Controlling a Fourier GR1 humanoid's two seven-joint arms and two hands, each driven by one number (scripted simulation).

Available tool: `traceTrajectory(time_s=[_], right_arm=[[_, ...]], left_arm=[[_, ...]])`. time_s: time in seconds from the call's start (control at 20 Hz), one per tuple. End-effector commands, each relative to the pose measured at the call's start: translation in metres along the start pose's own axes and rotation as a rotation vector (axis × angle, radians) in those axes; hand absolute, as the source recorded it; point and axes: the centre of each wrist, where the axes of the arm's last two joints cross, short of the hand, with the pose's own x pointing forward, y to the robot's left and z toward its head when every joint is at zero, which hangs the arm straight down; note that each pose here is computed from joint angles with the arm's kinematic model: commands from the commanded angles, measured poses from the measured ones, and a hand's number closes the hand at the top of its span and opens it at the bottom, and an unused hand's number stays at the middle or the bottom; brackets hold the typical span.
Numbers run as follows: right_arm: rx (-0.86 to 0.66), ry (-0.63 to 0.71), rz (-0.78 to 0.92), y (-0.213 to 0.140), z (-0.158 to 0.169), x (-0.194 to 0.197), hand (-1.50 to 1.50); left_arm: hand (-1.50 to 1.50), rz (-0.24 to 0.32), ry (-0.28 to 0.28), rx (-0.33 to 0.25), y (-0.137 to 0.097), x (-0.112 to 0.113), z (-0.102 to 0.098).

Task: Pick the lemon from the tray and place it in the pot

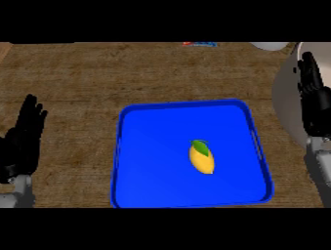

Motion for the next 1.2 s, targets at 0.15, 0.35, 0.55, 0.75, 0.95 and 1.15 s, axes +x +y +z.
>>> traceTrajectory(time_s=[0.15,0.35,0.55,0.75,0.95,1.15], right_arm=[[0.496,-0.198,-0.135,0.057,-0.022,0.035,1.50],[0.748,-0.447,0.316,0.052,-0.029,0.051,1.50],[0.775,-0.455,-0.062,0.070,-0.036,-0.008,-1.50],[0.892,-0.565,-0.139,0.059,-0.064,-0.001,-1.50],[1.017,-0.576,-0.031,0.034,-0.090,0.021,-1.50],[1.229,-0.510,0.194,0.049,-0.088,0.052,-1.50]], left_arm=[[0.00,-0.004,-0.165,-0.123,-0.028,0.038,-0.011],[0.00,0.009,-0.194,-0.207,-0.039,0.054,-0.015],[0.00,0.005,-0.181,-0.205,-0.032,0.062,-0.018],[0.00,0.001,-0.182,-0.187,-0.040,0.063,-0.020],[0.00,0.014,-0.162,-0.196,-0.024,0.058,-0.017],[0.00,0.007,-0.153,-0.172,-0.015,0.059,-0.018]])
